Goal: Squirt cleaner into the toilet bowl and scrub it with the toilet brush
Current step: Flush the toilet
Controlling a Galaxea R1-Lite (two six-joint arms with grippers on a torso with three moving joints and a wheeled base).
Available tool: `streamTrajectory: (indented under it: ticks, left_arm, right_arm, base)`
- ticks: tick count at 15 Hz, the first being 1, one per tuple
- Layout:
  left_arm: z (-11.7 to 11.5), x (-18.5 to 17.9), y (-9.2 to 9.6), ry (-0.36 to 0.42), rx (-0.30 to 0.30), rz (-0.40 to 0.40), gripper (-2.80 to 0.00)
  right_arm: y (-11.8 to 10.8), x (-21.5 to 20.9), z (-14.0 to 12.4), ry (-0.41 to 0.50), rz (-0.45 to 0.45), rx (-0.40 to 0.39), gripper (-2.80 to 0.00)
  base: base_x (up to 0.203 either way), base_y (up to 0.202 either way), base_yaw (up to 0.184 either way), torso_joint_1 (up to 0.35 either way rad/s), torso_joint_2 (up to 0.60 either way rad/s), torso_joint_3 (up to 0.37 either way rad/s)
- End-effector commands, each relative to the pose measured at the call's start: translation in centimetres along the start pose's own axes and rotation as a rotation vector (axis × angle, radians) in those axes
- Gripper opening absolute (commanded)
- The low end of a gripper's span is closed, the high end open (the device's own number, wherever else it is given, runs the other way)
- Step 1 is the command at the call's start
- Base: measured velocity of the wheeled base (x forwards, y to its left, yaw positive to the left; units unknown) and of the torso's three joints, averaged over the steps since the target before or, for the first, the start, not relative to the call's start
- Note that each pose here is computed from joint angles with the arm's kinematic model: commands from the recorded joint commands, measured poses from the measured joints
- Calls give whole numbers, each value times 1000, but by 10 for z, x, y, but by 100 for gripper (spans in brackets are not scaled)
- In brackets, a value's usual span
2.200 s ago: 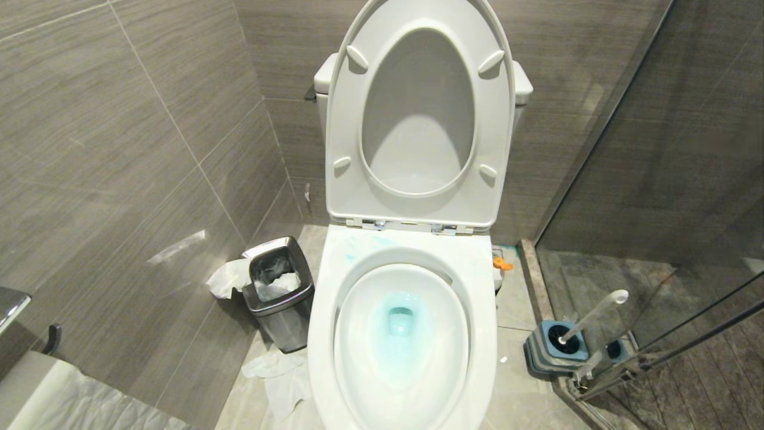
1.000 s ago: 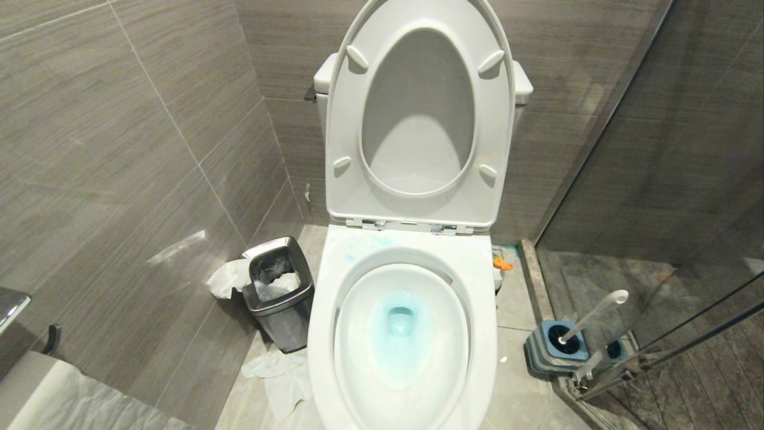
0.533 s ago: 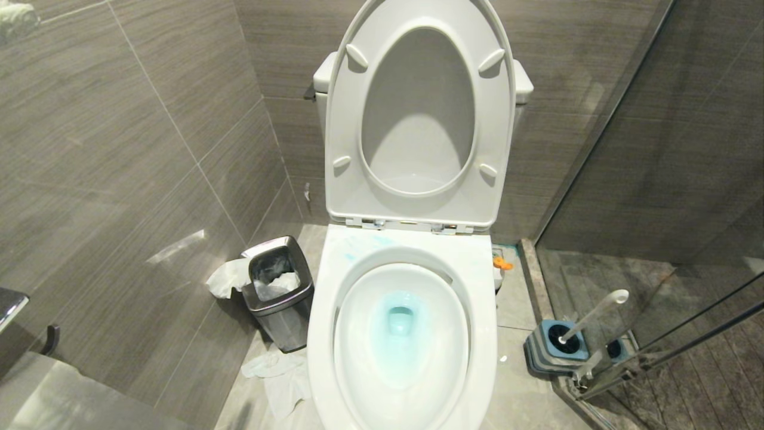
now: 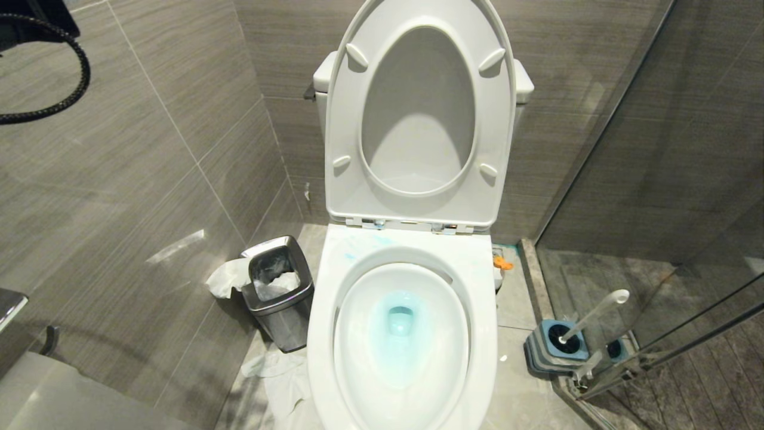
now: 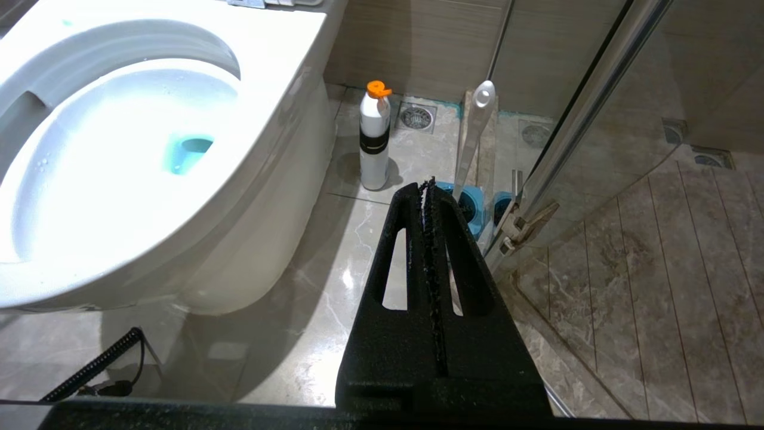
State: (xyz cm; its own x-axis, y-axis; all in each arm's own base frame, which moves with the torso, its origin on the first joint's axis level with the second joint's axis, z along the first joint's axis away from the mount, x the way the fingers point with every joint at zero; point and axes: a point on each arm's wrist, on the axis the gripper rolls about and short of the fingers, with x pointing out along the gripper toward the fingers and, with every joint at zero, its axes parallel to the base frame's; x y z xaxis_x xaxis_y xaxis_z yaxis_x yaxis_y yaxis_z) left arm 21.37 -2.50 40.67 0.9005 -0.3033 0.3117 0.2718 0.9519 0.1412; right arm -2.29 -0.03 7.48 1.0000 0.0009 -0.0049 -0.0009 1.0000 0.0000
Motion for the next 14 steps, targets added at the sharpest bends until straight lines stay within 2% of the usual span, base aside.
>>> streamTrajectory:
  ticks: [1, 3, 5, 6, 7, 8, 9, 14]
  left_arm:
    - [-15, 40, 4, 52, -12, 18, -280]
    - [-16, 68, 6, 45, -13, 68, -280]
    - [-15, 94, 6, 24, -14, 83, -280]
    - [-18, 104, 5, 50, -20, 84, -280]
    - [-28, 112, 1, 115, -30, 84, -280]
    - [-40, 118, -2, 168, -36, 86, -280]
    - [-47, 122, -3, 189, -37, 85, -280]
    - [-51, 126, -1, 172, -36, 91, -280]
  right_arm:
    - [0, 0, 0, 1, 1, 0, -280]
    - [0, 0, 0, 1, 1, 0, -280]
    - [0, 0, 0, 1, 1, 0, -280]
    - [0, 0, 0, 1, 1, 0, -280]
    - [0, 0, 0, 1, 1, 0, -280]
    - [0, 0, 0, 1, 1, 0, -280]
    - [0, 0, 0, 1, 1, 0, -280]
    - [0, 0, 0, 1, 1, 0, -280]
  base:
    - [0, 0, 0, 0, 0, 0]
    - [0, 0, 0, 0, 0, 0]
    - [0, 0, 0, 0, 0, 0]
    - [0, 0, 0, 0, 0, 0]
    - [0, 0, 0, 0, 0, 0]
    - [0, 0, 0, 0, 0, 0]
    - [0, 0, 0, 0, 0, 0]
    - [0, 0, 0, 0, 0, 0]
